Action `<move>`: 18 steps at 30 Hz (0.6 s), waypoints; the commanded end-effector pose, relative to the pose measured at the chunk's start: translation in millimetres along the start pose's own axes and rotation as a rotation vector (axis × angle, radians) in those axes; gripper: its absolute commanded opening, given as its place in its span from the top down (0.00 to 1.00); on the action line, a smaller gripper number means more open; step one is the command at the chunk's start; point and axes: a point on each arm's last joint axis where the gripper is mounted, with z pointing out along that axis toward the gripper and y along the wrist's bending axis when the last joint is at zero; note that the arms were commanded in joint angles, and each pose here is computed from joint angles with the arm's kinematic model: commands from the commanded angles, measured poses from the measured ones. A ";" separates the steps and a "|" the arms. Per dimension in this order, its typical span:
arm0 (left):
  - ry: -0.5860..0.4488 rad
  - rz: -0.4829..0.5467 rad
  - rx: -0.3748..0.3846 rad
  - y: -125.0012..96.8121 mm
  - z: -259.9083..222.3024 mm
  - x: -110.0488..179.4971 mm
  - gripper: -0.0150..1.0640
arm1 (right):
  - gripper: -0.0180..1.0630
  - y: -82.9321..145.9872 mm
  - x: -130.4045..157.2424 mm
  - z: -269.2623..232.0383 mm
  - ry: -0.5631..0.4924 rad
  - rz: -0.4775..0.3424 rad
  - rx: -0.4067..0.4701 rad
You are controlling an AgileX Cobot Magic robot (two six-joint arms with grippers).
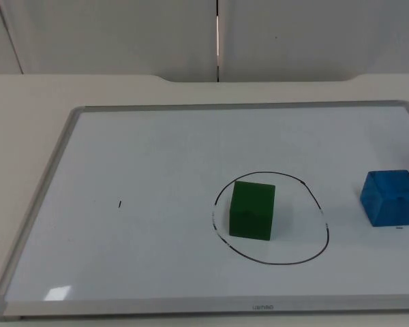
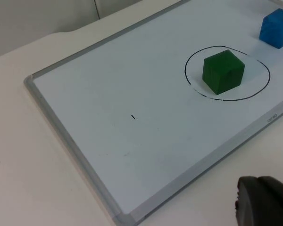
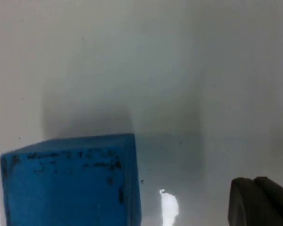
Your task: Push the two cubes into the marked area.
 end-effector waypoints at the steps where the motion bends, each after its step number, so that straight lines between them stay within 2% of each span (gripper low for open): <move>1: -0.002 -0.007 -0.004 0.0 0.4 0.8 0.99 | 0.98 -1.8 -2.5 5.0 0.022 -0.004 0.008; 8: -0.002 -0.007 -0.004 0.0 0.4 0.8 0.99 | 0.98 -2.3 0.5 19.5 0.047 -0.038 0.011; 18: -0.002 -0.007 -0.004 0.0 0.4 0.8 0.99 | 0.98 7.5 -5.2 25.7 -0.036 -0.032 -0.017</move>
